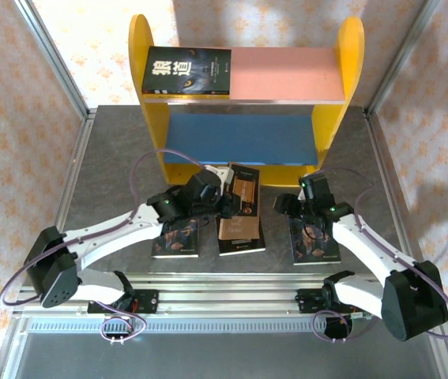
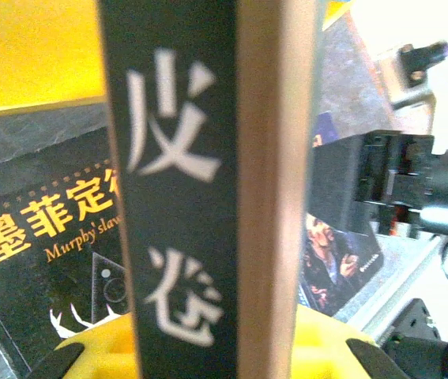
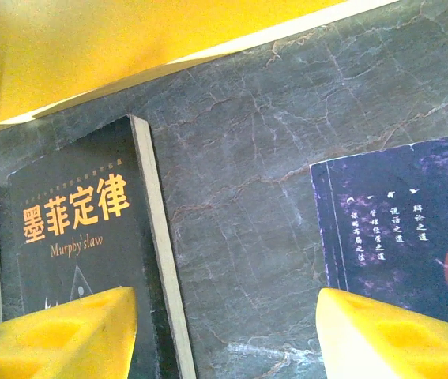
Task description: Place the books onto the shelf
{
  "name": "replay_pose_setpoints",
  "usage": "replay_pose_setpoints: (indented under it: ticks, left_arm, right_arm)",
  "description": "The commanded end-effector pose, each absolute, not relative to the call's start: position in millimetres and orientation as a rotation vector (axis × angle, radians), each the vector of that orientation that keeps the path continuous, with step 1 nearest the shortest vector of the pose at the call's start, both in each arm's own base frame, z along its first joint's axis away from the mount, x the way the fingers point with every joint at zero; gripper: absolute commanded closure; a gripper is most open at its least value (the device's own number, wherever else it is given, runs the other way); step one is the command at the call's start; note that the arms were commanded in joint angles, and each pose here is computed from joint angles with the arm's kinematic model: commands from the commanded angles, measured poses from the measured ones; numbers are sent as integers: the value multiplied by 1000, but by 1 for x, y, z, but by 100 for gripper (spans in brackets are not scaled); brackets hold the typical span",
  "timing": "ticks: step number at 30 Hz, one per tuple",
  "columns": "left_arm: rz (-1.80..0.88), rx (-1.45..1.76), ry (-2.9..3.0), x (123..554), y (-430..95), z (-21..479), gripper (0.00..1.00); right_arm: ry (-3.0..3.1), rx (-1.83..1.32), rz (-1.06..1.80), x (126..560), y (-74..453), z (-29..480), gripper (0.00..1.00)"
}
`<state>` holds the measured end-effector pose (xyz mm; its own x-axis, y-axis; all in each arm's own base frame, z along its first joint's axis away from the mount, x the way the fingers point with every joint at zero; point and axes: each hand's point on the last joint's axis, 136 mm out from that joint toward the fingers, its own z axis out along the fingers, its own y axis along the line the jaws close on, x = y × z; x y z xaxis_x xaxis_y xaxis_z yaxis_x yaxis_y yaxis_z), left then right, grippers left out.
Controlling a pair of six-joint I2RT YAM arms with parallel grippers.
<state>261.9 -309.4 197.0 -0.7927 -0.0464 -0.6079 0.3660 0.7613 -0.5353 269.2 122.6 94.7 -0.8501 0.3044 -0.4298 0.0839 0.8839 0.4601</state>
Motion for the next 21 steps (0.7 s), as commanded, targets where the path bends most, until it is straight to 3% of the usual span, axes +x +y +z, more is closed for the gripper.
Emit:
replay_pose_setpoints:
  ticks: [1,4,10,21]
  left_arm:
    - [-1045,348,2200,246,-320,245,100]
    - [-1127,393,2121,233,-318,283,100]
    - [-1029,404,1980,233,-293,365,100]
    - [-783,236,1672,277,-262,531,100]
  right_arm:
    - [2512,272,548,270,115,105,39]
    - [2494,255,532,271,112,115,38]
    - [2396,246,526,276,107,158,39]
    - [2102,115,583,287,111,310,36]
